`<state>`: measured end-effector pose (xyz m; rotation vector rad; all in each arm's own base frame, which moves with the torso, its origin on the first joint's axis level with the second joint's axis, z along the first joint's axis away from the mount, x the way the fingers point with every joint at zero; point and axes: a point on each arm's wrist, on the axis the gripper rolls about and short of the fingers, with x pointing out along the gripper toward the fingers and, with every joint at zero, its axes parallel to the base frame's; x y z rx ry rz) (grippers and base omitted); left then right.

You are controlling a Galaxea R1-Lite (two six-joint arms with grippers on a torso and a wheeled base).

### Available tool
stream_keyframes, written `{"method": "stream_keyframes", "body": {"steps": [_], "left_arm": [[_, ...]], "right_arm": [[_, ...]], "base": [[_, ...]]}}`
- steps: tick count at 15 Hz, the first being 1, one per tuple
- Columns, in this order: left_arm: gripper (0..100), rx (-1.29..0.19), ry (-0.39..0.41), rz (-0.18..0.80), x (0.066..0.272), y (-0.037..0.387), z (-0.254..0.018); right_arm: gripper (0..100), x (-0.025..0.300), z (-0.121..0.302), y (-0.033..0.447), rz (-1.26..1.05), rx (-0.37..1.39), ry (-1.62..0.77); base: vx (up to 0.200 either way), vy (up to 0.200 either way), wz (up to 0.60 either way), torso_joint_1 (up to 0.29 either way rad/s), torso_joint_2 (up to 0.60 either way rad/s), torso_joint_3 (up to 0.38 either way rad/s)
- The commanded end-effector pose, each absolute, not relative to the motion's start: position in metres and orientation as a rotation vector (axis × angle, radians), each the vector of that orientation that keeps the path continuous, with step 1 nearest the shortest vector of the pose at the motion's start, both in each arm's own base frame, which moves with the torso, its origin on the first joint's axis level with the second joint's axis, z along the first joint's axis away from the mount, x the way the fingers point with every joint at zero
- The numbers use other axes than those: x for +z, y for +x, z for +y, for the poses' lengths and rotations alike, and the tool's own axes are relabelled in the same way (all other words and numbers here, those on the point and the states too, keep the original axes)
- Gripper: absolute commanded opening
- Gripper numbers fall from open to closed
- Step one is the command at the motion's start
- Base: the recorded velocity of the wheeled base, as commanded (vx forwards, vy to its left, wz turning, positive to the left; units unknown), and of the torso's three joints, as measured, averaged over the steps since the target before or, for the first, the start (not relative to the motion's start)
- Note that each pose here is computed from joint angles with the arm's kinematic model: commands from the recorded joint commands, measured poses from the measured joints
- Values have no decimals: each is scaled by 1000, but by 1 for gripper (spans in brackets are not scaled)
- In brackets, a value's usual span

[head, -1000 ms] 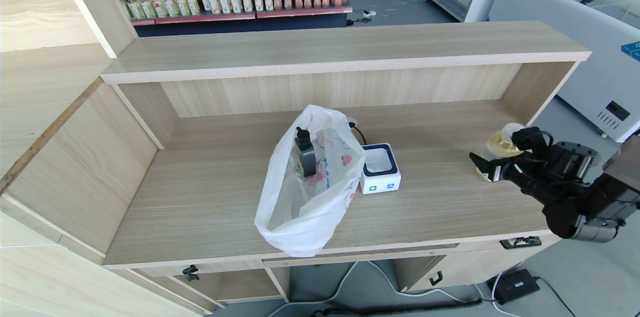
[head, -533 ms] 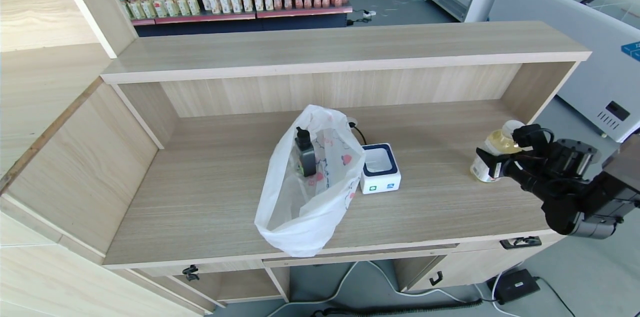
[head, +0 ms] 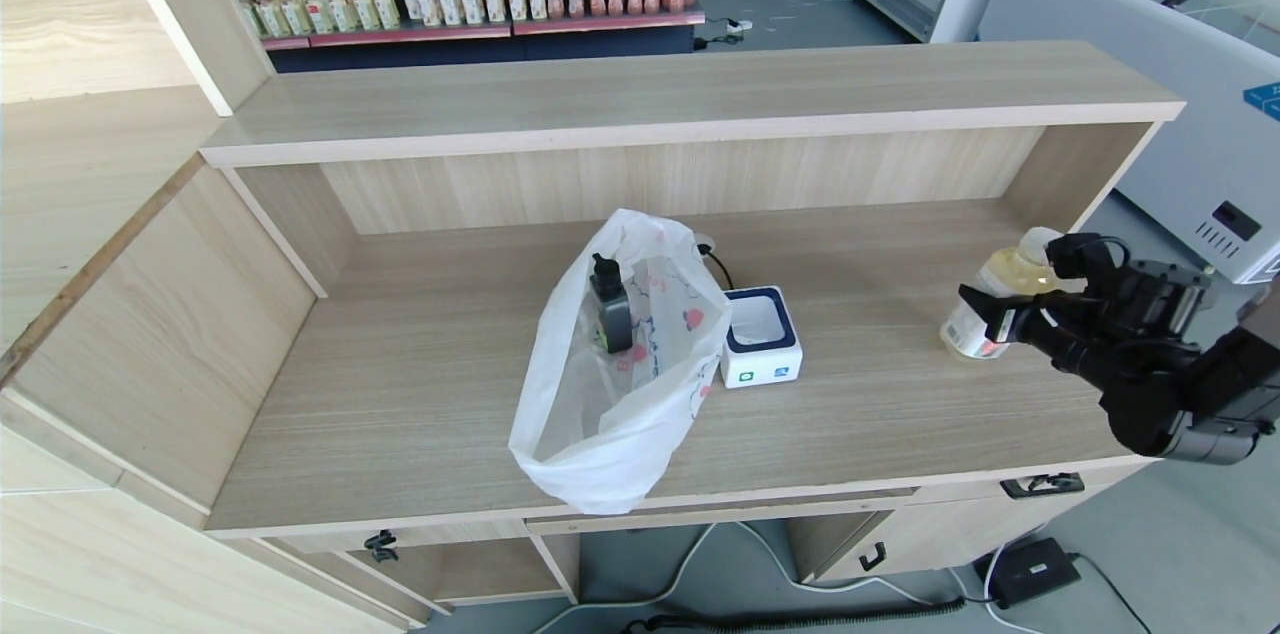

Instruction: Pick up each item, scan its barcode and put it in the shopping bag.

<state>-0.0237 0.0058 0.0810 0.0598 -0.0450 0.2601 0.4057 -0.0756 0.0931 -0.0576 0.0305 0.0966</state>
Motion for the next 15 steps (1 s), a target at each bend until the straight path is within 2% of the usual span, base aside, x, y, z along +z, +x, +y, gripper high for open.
{"method": "stream_keyframes", "body": {"steps": [1,3,5,6,7,8,11,15], "left_arm": [[100,261,60,-46,81,-24,6],[100,261,60,-46,81,-24,6],[100,261,58,-46,81,-24,6],[100,261,60,-46,81,-24,6],[100,259,60,-46,81,-24,6],[100,261,58,-46,81,-24,6],[100,261,60,-46,81,-24,6],[100,261,60,-46,81,-24,6]], "right_arm": [[0,171,-66,374,-12,120,41],[0,241,-44,327,38,270,237],[0,295,-29,296,26,435,332],[0,311,-24,285,32,495,355],[0,346,-6,265,44,643,365],[0,368,11,249,52,736,367],[0,393,44,221,59,897,360],[0,370,61,191,131,1040,337]], "base": [[0,0,0,0,0,0],[0,0,0,0,0,0],[0,0,0,0,0,0],[0,0,0,0,0,0],[0,0,0,0,0,0],[0,0,0,0,0,0],[0,0,0,0,0,0],[0,0,0,0,0,0]]}}
